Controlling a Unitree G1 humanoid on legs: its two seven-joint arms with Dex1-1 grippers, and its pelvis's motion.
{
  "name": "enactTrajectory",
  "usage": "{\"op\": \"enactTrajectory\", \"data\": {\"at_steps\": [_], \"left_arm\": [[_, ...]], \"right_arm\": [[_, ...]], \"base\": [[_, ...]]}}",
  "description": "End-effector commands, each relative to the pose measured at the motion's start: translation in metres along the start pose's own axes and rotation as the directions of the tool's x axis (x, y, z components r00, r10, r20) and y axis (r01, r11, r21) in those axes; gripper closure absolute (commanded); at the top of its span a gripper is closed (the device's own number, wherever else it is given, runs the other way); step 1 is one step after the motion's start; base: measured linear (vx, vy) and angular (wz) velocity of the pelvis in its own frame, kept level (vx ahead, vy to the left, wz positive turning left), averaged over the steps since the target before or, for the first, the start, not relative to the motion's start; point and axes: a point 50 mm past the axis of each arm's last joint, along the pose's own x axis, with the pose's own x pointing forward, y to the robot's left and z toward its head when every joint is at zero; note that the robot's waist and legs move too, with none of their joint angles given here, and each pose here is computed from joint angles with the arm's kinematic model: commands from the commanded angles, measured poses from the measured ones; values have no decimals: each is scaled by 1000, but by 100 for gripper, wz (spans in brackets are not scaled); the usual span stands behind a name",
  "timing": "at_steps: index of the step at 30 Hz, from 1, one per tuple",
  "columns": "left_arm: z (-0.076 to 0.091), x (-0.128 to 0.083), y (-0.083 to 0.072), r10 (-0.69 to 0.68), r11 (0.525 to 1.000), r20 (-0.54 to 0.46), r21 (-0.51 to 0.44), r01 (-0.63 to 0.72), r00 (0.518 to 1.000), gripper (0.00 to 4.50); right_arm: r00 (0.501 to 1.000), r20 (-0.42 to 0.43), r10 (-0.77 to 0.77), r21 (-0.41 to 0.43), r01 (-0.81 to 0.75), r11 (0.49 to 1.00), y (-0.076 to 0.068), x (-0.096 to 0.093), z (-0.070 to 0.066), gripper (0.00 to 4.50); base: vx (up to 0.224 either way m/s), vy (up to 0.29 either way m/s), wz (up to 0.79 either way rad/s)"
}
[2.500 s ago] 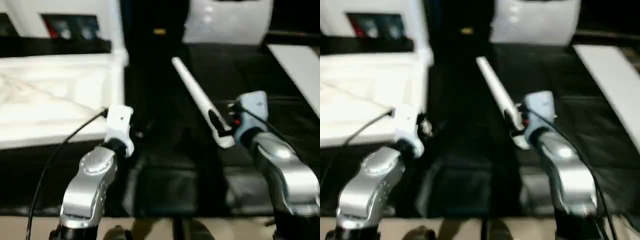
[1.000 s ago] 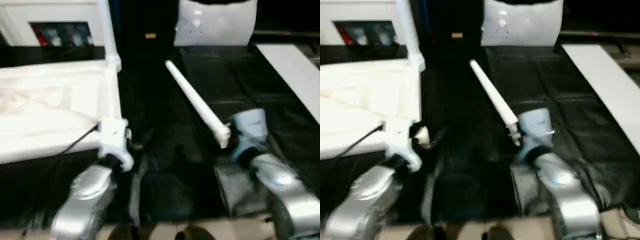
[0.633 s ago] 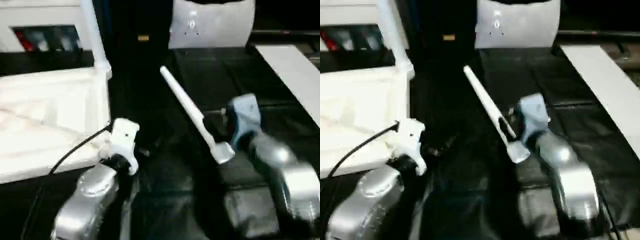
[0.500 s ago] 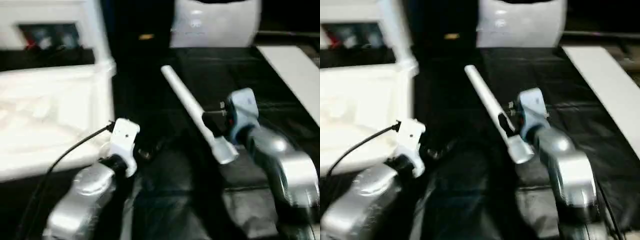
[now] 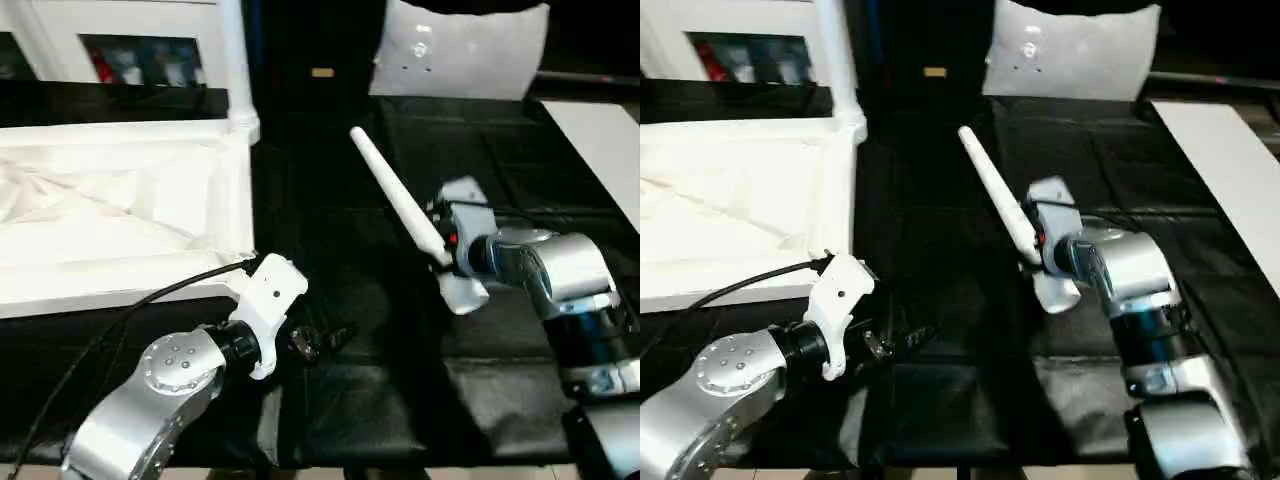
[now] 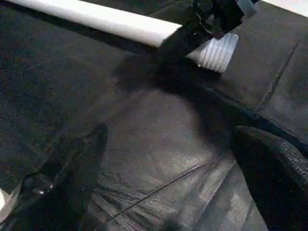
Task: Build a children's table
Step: Pick table leg
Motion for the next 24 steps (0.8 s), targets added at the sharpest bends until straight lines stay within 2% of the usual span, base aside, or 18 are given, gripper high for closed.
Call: {"op": "enactTrajectory", "data": {"at_steps": [1, 13, 14, 16, 19, 21, 24], "left_arm": [[2, 0, -5, -30, 1000, -1, 5, 30, 1000, 0], [0, 2, -4, -62, 998, -36, 13, 63, 997, 0], [0, 2, -4, -63, 998, -36, 13, 63, 997, 0], [0, 3, -4, -65, 998, -40, 14, 65, 997, 0], [0, 4, 0, -71, 997, -50, 26, 72, 996, 0], [0, 4, 2, -69, 997, -55, 35, 71, 996, 0], [3, 3, 4, -70, 996, -45, 46, 72, 997, 0]], "right_arm": [[999, -16, 35, 4, -35, 999, 1, -2, 2, 77], [992, -81, 100, 40, -97, 994, 1, -4, -8, 171], [991, -81, 103, 42, -100, 994, 1, -4, -9, 171], [990, -82, 114, 48, -110, 993, 2, -3, -10, 208], [991, -78, 108, 63, -103, 993, 1, -1, -12, 219], [992, -69, 110, 79, -104, 991, 0, -1, -13, 244], [992, -51, 115, 85, -110, 990, -1, -5, -13, 250]], "base": [[0, 0, 0], [0, 0, 0], [0, 0, 0], [0, 0, 0], [0, 0, 0], [0, 0, 0], [0, 0, 0]]}}
